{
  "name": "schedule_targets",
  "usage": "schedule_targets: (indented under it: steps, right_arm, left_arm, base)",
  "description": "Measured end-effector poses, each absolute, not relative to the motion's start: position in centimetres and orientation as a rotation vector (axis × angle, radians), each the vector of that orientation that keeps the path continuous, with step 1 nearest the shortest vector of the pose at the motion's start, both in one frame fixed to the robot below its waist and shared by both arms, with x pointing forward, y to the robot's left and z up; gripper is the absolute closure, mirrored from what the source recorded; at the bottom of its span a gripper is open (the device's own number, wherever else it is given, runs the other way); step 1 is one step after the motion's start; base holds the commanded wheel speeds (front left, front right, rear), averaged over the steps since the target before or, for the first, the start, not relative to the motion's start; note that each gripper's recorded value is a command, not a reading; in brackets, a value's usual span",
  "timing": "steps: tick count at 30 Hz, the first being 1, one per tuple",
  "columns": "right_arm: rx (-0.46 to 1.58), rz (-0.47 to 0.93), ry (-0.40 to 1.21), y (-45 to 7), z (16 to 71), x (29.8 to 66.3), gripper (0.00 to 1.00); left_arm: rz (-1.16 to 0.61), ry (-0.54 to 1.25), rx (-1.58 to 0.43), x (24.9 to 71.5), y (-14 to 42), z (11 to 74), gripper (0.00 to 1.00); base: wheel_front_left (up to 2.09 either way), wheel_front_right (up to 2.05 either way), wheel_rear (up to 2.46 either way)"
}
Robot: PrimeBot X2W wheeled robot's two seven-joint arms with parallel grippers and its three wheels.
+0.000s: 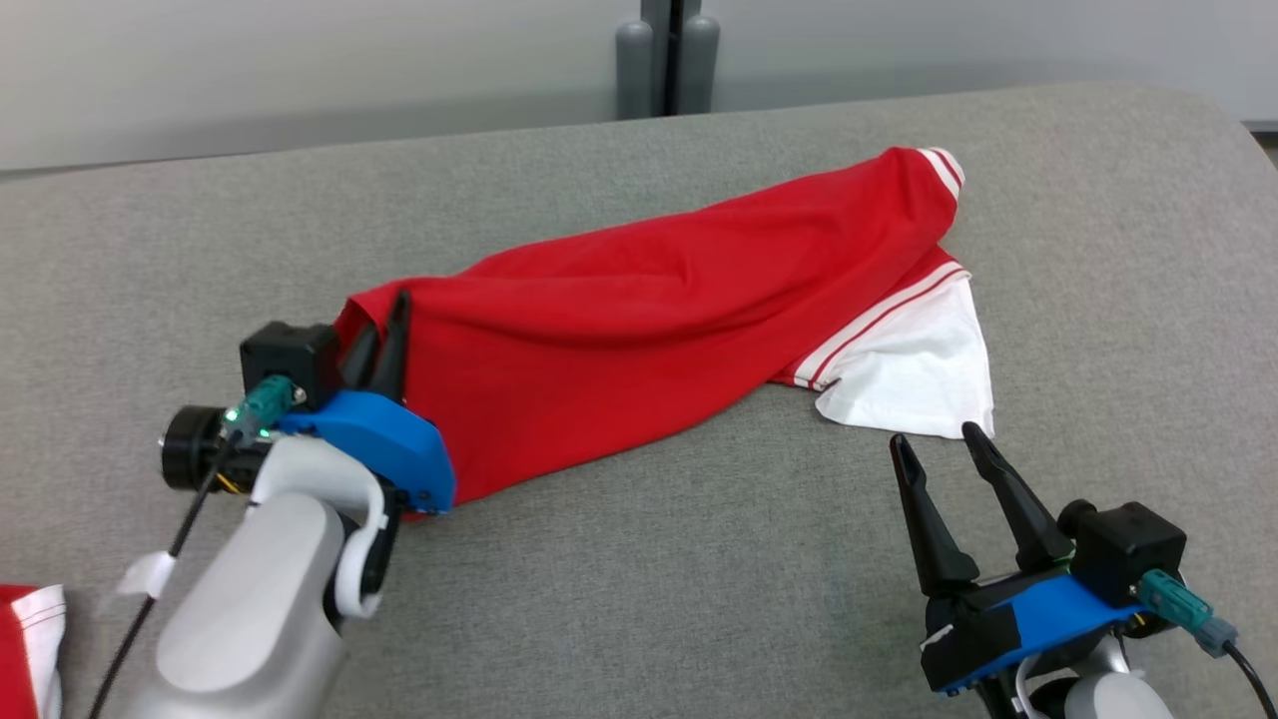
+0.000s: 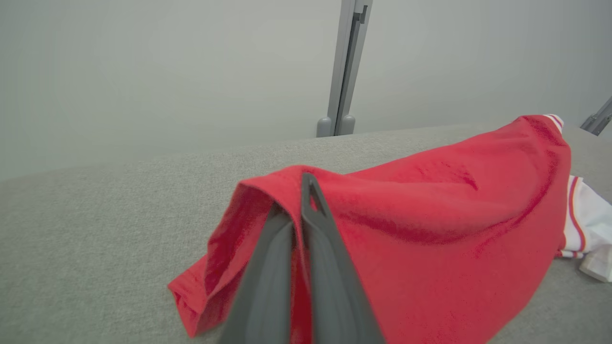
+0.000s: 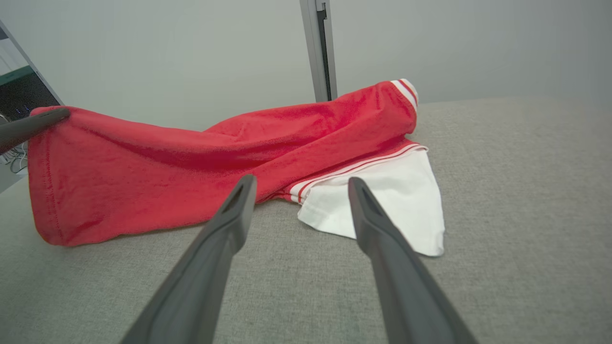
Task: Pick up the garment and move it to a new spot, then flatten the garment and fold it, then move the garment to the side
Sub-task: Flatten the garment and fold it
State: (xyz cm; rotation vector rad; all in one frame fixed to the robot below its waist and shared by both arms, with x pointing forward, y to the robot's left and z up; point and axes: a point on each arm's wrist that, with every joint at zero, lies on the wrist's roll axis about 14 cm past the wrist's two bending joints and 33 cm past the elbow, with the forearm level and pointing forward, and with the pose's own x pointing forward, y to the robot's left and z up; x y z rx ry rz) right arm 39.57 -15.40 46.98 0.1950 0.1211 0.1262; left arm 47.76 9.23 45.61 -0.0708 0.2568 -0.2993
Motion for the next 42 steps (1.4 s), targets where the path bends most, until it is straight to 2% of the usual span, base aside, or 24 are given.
schedule_targets:
  steps: [10,11,12,24,35,42]
  right_arm:
    - [0.196,0.092,0.15,-16.4,45.8,39.5,0.0]
    - [0.197,0.088,0.15,-16.6,45.8,39.5,0.0]
    - [0.197,0.082,0.15,-16.7,45.7,39.4,0.0]
    - [0.191,0.09,0.106,-16.7,47.2,39.6,0.0]
    - [0.199,0.108,0.045,-16.3,49.8,39.0,0.0]
    - [0.209,0.096,0.034,-16.7,50.3,38.3,0.0]
  left_arm:
    - [-0.276,0.293,0.068,52.2,11.3,43.6,1.0]
    - [-0.268,0.313,0.066,52.3,11.5,43.1,0.73]
    - [-0.263,0.327,0.062,52.3,11.6,42.8,0.0]
    - [-0.18,0.185,-0.085,50.1,13.6,45.3,0.0]
    - [-0.112,-0.014,-0.185,44.4,15.7,50.4,0.0]
    - [-0.074,-0.079,-0.265,40.1,16.6,51.6,0.0]
  base:
    - [0.0,0.0,0.0]
    - [0.0,0.0,0.0]
    - [0.0,0.0,0.0]
    - [0.0,0.0,0.0]
    - [0.0,0.0,0.0]
    - [0.0,0.0,0.0]
